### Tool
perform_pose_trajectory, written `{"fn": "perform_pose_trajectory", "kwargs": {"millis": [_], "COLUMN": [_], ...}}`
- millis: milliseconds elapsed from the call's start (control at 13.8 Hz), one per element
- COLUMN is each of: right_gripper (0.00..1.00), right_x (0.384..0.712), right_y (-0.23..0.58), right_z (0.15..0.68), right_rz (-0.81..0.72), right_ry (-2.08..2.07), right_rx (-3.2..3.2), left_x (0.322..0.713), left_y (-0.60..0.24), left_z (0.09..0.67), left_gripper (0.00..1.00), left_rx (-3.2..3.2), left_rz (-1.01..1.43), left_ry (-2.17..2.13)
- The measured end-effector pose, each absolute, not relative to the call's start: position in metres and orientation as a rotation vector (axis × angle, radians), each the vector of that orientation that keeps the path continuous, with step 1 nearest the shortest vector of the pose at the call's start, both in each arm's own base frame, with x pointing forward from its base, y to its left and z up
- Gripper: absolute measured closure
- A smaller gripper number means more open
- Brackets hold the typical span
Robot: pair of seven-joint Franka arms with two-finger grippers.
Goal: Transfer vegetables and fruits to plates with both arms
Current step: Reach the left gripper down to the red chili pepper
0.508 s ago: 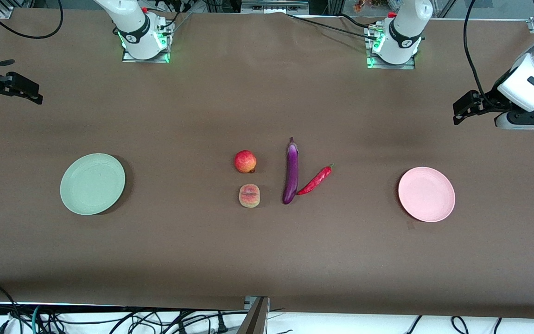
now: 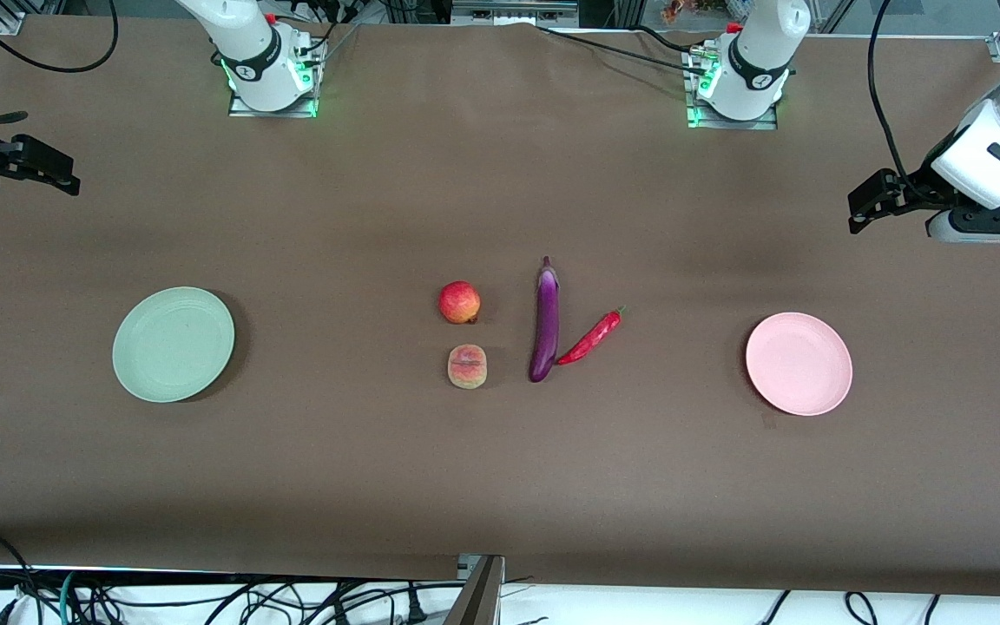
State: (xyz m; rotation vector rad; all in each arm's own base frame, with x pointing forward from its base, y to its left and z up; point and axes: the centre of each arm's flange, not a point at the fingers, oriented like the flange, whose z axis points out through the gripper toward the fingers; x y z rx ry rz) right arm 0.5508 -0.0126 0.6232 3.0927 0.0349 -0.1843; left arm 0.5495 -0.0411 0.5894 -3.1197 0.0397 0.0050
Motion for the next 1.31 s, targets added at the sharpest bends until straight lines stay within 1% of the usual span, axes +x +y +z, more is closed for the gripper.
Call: {"fn": "perform_pose_trajectory", "kwargs": {"millis": [145,435,653,943,1306], "right_gripper": [0.0,0.0,0.0,0.0,0.0], "right_x": [0.551,0.551,0.553,0.562,0.584], "right_y": [-0.013,-0.014,-0.014,-0.014,-0.014], "right_z": [0.623,0.622,0.62,0.605,0.557], "right_rz": [-0.184,-0.186,-0.191,-0.216,-0.338], "right_ry": [0.034,0.032,0.026,0.023,0.024], "right_rx": [3.093,3.093,3.092,3.09,3.086], "left_x": [0.547,0.546,0.552,0.571,0.575], "left_y": [-0.047,-0.095,-0.13,-0.201,-0.297], "left_z": [0.578,0.527,0.49,0.426,0.328], "left_gripper": [0.0,0.0,0.0,0.0,0.0], "left_rx": [-3.114,-3.071,-3.049,-3.069,-2.963], "left_rz": [0.101,0.372,0.465,0.402,0.244], "left_ry": [0.057,0.179,0.271,0.513,0.981]}}
